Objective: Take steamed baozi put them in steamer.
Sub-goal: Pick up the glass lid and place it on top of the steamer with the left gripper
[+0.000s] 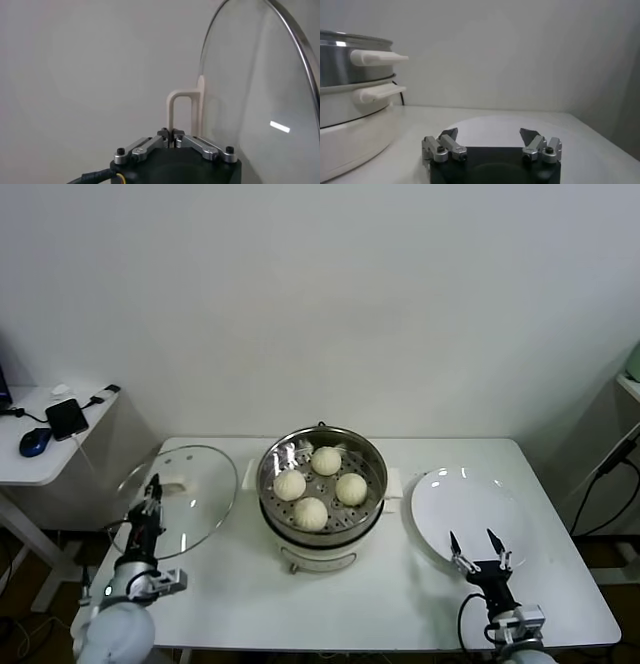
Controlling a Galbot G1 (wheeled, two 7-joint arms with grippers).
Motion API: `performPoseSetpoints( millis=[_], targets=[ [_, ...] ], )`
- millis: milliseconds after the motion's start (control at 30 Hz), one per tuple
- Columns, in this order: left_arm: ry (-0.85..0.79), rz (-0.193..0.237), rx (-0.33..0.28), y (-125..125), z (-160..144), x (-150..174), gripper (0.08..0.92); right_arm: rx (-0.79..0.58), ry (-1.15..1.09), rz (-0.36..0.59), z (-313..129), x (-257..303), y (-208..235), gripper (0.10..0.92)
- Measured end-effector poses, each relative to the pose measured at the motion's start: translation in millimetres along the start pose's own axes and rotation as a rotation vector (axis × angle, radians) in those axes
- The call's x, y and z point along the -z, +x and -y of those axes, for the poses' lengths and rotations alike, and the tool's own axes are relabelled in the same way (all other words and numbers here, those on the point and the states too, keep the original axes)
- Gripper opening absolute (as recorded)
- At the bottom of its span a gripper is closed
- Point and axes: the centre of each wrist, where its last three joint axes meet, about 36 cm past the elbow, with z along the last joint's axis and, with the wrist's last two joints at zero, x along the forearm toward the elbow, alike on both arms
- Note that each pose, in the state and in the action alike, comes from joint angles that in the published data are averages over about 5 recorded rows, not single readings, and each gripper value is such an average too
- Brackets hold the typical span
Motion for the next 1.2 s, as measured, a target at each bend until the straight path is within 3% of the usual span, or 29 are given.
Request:
performPoseSetpoints(
  millis=[167,400,867,1200],
  targets=[
    [0.021,0.011,0.011,-1,-36,35,0.133,0.002,0.017,0.002,2,4,1,0.823],
    [0.039,0.036,-0.021,2,-55,100,0.133,0.006,0.025,0.005,2,3,2,0.823],
    [0.079,0.095,-0.066,9,-58,228,0.133,-0.004,0.022,0.002,10,-7,7,0.823],
    [0.074,0.134,-0.079,24,-49,291,0.133,-0.023,0.007,0.010,13,-14,14,0.823]
  ],
)
